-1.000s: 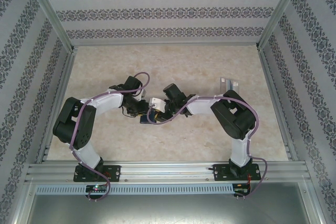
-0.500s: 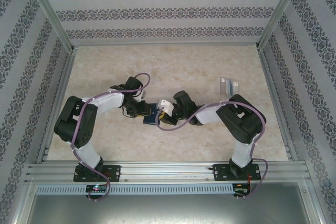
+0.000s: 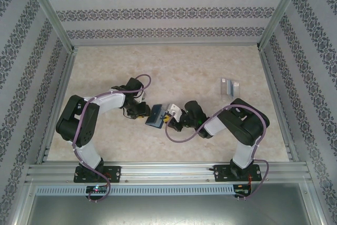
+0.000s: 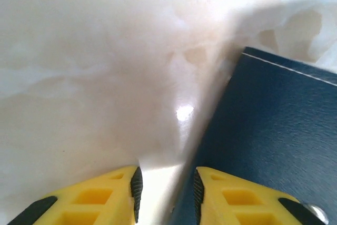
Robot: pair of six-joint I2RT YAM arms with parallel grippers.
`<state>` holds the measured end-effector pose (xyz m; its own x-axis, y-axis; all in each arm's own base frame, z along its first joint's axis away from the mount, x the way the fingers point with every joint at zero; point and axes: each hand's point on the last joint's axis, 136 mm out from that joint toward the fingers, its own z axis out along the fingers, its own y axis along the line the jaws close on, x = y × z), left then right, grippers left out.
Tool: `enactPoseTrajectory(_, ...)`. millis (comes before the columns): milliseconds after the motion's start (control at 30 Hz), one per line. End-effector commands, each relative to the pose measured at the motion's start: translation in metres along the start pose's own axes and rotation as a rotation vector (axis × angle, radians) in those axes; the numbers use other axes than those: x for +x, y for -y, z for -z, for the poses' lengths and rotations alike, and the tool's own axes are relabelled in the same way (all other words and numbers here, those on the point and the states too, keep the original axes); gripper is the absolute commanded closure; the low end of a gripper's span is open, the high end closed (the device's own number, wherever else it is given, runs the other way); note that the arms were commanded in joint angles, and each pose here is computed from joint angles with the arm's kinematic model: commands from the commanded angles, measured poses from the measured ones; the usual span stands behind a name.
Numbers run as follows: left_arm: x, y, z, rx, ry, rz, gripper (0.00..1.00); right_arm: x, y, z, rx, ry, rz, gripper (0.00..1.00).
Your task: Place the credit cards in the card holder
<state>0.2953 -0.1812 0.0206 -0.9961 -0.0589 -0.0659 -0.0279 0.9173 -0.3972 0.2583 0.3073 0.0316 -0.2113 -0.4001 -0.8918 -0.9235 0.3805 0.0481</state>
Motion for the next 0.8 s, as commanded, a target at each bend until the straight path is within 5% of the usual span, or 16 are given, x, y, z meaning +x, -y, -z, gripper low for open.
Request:
enactPoseTrajectory(0,0.017,-0.025,0.002,-0.11,-0.035,0.032,0.63,-0.031,0.002,0.01,-0.007,0.149,-0.012,0.84)
enactPoseTrajectory(433,0.007,0.01,0.041,0.0,0.096,0.012,0.54,-0.028,-0.002,0.016,-0.016,0.197,-0.028,0.82)
enactPoseTrajectory(767,0.01,0.025,0.006,0.055,0.079,0.009,0.56,-0.032,-0.003,0.01,-0.043,0.217,-0.047,0.75)
